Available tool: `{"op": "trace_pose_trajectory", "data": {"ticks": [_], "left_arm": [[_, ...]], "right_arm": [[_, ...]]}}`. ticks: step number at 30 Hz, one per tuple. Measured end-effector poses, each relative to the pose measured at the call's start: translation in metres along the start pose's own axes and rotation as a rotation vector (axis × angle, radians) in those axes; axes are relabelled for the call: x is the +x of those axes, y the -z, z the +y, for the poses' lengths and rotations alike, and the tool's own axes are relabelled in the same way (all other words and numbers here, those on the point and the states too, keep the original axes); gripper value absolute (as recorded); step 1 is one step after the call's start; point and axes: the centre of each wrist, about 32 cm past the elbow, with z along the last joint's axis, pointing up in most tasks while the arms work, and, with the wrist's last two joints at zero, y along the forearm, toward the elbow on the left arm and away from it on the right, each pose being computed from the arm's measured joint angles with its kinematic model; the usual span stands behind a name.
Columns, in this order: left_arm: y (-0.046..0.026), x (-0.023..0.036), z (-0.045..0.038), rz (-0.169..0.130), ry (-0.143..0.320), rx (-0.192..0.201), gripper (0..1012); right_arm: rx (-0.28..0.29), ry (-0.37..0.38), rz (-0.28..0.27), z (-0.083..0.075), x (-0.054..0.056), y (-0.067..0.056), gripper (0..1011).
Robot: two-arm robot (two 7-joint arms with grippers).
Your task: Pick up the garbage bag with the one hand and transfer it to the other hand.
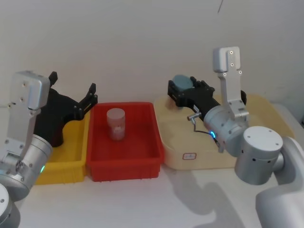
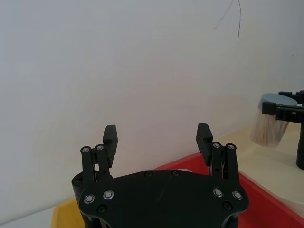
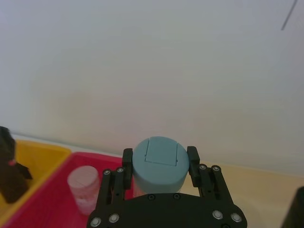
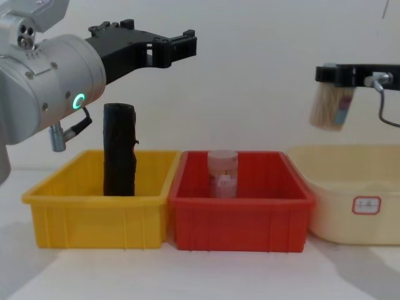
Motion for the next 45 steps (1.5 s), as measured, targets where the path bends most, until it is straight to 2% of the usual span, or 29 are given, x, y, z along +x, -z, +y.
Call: {"op": "trace_pose_trajectory", "data": {"ticks": [4, 19, 21, 23, 30, 33, 45], "left_arm": [[0.0, 0.0, 0.0, 0.0, 0.0, 0.0, 1001], [0.0, 0.0, 0.0, 0.0, 0.0, 0.0, 1001], [0.0, 0.0, 0.0, 0.0, 0.0, 0.0, 1001], [0.0, 0.0, 0.0, 0.0, 0.0, 0.0, 1001], [0.0, 0.0, 0.0, 0.0, 0.0, 0.0, 1002], [0.0, 0.0, 0.0, 0.0, 0.0, 0.0, 1002], [0.0, 0.0, 0.0, 0.0, 0.0, 0.0, 1002]], "right_arm": [[-0.024, 0.019, -0.028, -0.001, 0.008, 0.007, 666], [-0.107, 0.048, -0.103, -0.006, 0.023, 0.033, 669], [-0.112, 0.051, -0.107, -0.007, 0.024, 0.034, 693], [-0.122, 0.058, -0.109, -0.007, 0.027, 0.037, 779], [-0.125, 0.075, -0.099, -0.01, 0.032, 0.04, 959], [-0.12, 0.079, -0.091, -0.012, 0.033, 0.04, 1000], [-0.092, 0.072, -0.053, -0.021, 0.034, 0.033, 1000]]}}
